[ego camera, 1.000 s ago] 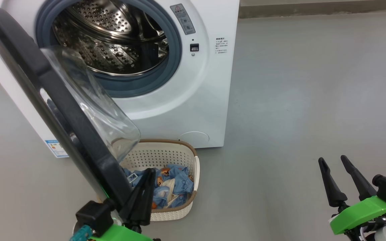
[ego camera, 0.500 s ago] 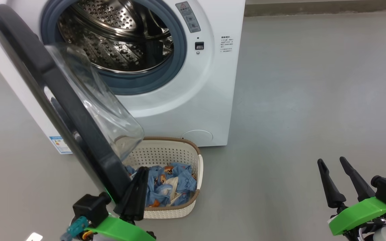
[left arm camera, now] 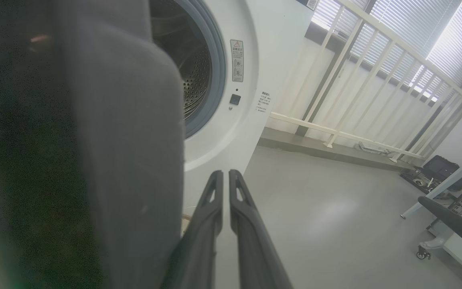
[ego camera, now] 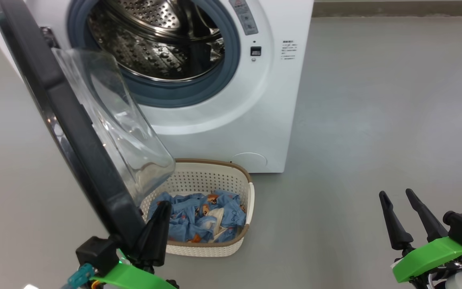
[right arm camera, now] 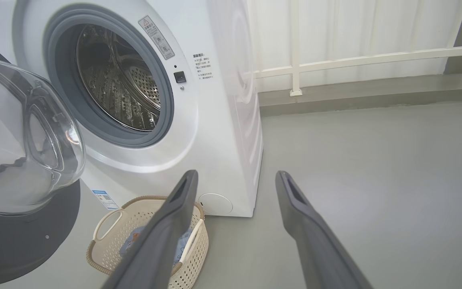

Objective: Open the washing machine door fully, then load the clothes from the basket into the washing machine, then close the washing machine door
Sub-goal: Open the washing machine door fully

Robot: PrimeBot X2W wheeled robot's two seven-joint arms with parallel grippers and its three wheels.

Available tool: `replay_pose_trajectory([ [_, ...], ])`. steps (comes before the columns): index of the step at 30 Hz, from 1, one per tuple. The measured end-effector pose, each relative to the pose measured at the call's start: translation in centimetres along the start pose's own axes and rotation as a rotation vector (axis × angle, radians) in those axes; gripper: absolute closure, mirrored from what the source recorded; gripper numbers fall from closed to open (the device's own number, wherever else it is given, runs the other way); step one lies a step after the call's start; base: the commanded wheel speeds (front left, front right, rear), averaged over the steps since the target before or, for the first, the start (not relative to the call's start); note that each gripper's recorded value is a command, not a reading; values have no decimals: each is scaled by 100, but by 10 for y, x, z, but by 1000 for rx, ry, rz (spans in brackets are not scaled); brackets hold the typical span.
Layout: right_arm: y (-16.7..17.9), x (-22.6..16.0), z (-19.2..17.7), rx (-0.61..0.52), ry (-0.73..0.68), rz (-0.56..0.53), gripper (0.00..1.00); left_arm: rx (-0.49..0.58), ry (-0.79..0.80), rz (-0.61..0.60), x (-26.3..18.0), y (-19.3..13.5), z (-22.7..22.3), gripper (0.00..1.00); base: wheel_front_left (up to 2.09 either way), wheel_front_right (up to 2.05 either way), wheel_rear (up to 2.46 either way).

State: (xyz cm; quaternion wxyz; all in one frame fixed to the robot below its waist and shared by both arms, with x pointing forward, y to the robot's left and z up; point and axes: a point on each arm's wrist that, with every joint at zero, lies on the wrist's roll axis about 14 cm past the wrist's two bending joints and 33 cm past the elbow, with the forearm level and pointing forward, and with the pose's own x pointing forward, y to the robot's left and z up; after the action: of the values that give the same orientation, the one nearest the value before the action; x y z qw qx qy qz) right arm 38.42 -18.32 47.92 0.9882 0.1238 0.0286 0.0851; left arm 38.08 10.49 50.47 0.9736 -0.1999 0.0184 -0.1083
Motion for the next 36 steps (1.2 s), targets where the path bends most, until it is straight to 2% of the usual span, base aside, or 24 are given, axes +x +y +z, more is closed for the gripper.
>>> replay_pose_trajectory([
  [4, 9, 5, -3, 9, 5, 21, 0, 2, -15, 38, -8, 10, 5, 100, 0, 0, 0],
  [22, 49, 31, -12, 6, 38, 142, 0, 57, -98, 325, -60, 95, 47, 100, 0, 0, 0],
  [36, 74, 48, -28, 19, 80, 212, 0, 128, -49, 518, -97, 160, 59, 100, 0, 0, 0],
])
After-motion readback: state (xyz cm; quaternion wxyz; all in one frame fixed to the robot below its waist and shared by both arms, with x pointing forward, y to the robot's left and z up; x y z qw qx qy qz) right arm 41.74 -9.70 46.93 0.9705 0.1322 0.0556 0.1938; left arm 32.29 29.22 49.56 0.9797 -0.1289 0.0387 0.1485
